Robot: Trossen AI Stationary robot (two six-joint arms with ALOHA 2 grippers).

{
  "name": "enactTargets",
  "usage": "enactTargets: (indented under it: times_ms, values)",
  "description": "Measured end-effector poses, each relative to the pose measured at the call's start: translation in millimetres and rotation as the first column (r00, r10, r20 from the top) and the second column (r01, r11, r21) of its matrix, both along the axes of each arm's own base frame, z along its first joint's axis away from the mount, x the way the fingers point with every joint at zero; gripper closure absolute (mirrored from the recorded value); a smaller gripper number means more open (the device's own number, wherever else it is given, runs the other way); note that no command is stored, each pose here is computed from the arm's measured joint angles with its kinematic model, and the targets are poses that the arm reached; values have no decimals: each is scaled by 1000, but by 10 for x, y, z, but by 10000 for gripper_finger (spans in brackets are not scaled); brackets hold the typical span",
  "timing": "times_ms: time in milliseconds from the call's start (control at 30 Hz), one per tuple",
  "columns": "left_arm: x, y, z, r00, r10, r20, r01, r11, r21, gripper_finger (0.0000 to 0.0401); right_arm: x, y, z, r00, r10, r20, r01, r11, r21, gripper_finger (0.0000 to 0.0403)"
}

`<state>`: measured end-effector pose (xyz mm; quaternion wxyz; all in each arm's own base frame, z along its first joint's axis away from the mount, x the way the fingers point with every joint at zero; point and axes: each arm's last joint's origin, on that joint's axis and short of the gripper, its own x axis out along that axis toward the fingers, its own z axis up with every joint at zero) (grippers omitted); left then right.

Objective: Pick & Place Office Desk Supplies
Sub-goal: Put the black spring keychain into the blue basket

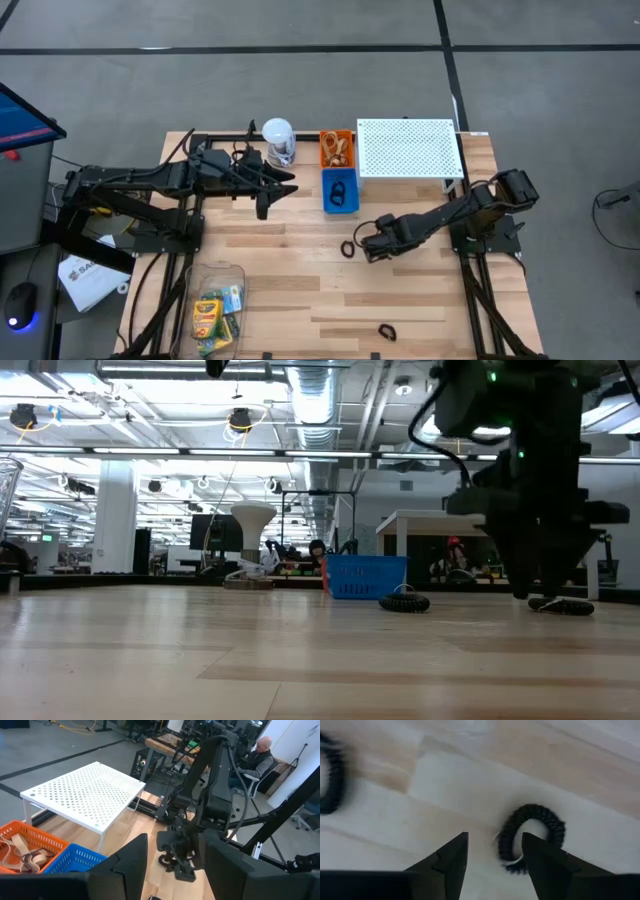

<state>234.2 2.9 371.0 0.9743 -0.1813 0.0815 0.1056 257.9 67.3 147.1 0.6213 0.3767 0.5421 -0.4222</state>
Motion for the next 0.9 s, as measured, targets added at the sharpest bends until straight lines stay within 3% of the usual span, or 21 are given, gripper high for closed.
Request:
enactTargets:
  times_ms: [300,600,700,900]
  values:
    - [1,3,6,1000,13,9,-12,1000,-17,229,-104,-12,-157,1000,5,8,-5,1000,5,277]
    - [3,8,23,999,30,27,-30,999,-15,229,-85,21,-147,997,80,14,-80,997,7,377]
    - [3,8,25,999,33,30,-32,999,-15,229,-10,79,-47,987,147,59,-148,989,22,393]
    - [2,9,22,999,40,30,-39,999,-34,229,203,173,501,907,314,280,-320,947,-25,394]
